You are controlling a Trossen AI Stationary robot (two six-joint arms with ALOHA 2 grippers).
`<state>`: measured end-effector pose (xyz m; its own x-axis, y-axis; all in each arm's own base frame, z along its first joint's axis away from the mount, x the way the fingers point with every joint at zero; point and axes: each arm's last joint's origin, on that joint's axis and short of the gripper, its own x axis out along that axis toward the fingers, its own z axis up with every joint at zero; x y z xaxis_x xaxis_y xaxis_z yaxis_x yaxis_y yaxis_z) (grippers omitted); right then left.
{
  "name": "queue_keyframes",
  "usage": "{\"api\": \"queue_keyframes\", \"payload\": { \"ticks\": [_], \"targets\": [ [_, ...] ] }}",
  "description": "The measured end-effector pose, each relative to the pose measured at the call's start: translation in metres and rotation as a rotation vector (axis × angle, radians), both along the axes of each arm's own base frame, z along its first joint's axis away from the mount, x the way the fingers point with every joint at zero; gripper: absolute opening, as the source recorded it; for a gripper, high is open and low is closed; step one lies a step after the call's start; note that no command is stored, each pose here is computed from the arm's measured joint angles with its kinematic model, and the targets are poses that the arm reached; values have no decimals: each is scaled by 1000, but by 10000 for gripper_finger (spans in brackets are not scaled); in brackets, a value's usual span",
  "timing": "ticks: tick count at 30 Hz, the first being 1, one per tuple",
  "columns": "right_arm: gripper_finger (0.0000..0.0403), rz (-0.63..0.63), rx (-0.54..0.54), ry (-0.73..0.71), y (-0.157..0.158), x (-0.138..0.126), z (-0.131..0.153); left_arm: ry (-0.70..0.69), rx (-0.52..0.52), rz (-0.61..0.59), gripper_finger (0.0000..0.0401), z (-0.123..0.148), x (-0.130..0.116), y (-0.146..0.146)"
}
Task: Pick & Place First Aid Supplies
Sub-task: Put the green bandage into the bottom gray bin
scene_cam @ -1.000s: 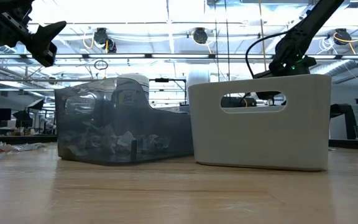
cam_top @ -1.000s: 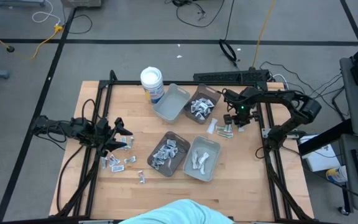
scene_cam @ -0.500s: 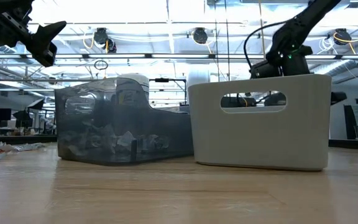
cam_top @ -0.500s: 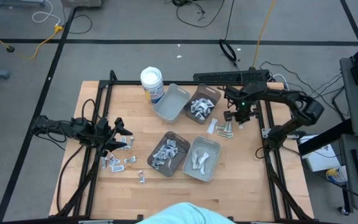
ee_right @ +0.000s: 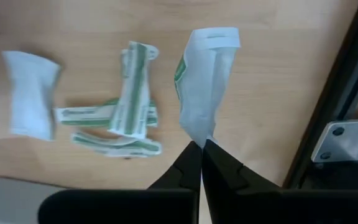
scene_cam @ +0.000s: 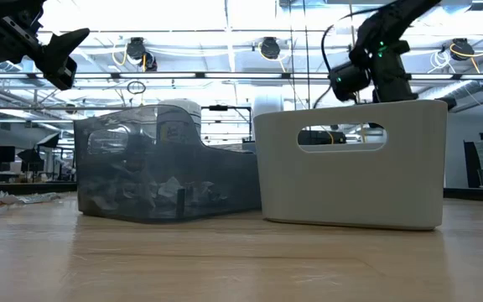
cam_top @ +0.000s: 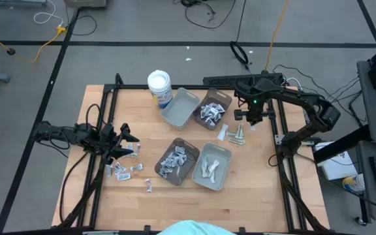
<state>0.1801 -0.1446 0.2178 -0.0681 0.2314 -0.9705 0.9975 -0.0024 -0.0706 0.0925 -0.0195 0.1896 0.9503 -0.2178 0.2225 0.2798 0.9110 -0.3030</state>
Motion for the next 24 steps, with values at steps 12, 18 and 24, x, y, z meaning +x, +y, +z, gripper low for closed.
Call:
{"api": "queue_keyframes", "payload": {
  "ticks": [12, 18, 24],
  "targets": [
    [0, 64, -78, -71, 44, 47, 34, 0, 0, 0, 267, 0, 0, 0],
    [0, 106, -87, -69, 85, 70, 38, 0, 0, 0, 267, 0, 0, 0],
    [0, 114, -100, -116, 124, 92, 44, 0, 0, 0, 267, 0, 0, 0]
  ]
}}
